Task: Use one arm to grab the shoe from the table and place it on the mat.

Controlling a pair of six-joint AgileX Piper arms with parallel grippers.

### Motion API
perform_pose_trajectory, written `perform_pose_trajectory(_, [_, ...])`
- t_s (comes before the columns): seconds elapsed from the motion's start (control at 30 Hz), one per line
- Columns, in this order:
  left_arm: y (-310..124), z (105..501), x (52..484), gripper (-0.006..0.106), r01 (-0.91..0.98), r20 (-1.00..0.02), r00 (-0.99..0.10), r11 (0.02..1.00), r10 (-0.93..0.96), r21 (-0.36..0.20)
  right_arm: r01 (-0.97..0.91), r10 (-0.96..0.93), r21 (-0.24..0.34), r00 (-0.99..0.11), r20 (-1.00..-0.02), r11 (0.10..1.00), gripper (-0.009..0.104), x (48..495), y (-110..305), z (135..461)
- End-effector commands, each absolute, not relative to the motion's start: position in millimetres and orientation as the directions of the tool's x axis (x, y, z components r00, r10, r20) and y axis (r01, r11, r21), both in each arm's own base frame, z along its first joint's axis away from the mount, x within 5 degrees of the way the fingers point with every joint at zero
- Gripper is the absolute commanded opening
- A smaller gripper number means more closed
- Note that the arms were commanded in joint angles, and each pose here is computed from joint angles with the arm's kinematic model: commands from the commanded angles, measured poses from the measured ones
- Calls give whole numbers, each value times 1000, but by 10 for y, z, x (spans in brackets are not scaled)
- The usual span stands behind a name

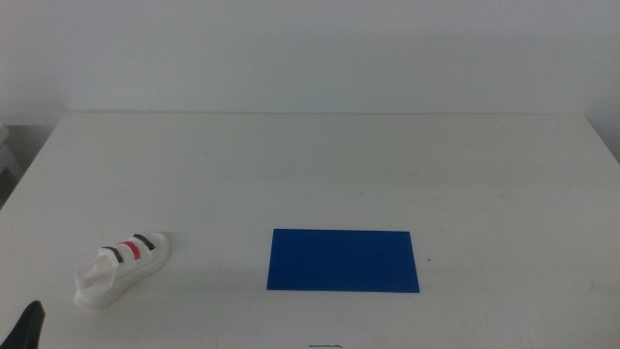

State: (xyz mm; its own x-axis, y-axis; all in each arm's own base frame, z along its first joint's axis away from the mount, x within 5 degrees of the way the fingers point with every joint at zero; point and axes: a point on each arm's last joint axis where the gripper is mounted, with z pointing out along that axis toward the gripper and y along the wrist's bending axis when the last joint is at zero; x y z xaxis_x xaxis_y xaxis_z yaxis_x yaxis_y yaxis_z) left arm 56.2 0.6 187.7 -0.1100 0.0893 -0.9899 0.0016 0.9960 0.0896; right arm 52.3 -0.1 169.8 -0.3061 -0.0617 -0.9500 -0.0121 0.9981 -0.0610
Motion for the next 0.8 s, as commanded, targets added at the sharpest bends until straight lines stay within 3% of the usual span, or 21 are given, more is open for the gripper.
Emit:
perform_pose_trajectory(0.0, [2, 1973, 550, 91, -2, -997, -7, 997, 79, 79, -9, -83, -83, -216, -973, 996, 94, 522, -3, 1819])
perform_pose_trajectory(0.1, [2, 1960, 550, 91, -1, -997, -20, 997, 79, 79, -9, -83, -83, -216, -973, 996, 94, 522, -3, 1819])
perform_pose_trajectory(0.2, [2, 2334, 608, 91, 6, -990, -84, 994, 112, 112, -9, -83, -83, -216, -973, 996, 94, 522, -3, 1819])
perform_pose_trajectory(0.37, [4, 2914, 786, 91, 60, -927, -318, 980, 201, 192, -9, -83, -83, -216, -973, 996, 94, 522, -3, 1819])
perform_pose_trajectory(0.57, [2, 3327, 983, 91, 129, -763, -611, 978, 209, 164, -9, -83, -83, -216, -973, 996, 94, 522, -3, 1819])
perform_pose_trajectory(0.77, [7, 3502, 1267, 91, 166, -586, -782, 977, 212, 132, -9, -83, -83, -216, -973, 996, 94, 522, -3, 1819])
